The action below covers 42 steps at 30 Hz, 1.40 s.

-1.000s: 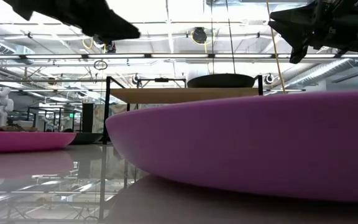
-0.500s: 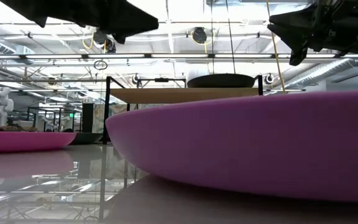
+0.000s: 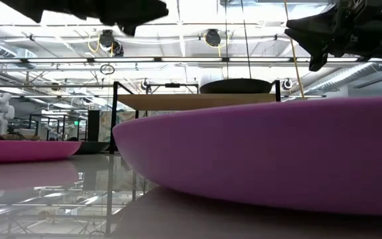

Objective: Place and stack plates onto a shelf
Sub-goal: Stack the light brown plate on top of the black plate on the shelf

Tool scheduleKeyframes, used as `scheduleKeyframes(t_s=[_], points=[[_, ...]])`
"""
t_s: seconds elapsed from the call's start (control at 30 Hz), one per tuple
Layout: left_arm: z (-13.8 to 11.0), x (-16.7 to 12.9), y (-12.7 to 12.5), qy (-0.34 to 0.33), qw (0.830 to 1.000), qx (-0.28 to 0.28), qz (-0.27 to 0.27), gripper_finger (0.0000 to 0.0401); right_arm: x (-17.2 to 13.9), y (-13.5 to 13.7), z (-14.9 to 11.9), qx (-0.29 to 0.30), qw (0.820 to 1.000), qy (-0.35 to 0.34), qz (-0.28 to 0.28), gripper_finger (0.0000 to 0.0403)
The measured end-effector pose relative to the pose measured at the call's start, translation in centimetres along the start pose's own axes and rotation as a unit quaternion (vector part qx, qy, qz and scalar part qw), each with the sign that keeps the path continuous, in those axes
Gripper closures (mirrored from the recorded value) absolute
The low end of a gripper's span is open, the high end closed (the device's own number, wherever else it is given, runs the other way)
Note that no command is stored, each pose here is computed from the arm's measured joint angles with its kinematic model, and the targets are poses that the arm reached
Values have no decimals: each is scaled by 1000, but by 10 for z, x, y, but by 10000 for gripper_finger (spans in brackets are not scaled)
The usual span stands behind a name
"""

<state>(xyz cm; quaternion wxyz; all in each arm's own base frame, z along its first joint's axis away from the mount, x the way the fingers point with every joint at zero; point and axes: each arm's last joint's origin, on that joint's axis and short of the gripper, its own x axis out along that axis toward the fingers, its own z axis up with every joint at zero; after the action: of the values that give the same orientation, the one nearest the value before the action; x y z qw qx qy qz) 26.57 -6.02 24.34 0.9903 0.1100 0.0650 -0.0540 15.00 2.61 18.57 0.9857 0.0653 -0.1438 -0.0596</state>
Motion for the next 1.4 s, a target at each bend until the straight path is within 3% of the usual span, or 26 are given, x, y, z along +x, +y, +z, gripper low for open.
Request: scheduleKeyframes(t_s=[0.1, 0.27, 0.43, 0.7, 0.97, 1.4], points=[[6, 8, -12, 9, 999, 39, -19, 304, 0, 0, 0, -16, 1000, 0, -1, 321], [-2, 26, -26, 83, 993, 66, -49, 304, 0, -1, 0, -19, 1000, 0, -4, 321], [-36, 46, -36, 176, 977, 99, -72, 304, 0, -1, 0, -18, 1000, 0, -4, 321], [-70, 79, -50, 238, 954, 152, -98, 304, 0, -1, 0, -23, 1000, 0, -4, 321], [-65, 92, -51, 314, 929, 155, -117, 304, 0, -1, 0, -27, 1000, 0, -4, 321], [-69, 88, -49, 347, 918, 150, -121, 304, 0, -1, 0, -28, 1000, 0, -4, 321]])
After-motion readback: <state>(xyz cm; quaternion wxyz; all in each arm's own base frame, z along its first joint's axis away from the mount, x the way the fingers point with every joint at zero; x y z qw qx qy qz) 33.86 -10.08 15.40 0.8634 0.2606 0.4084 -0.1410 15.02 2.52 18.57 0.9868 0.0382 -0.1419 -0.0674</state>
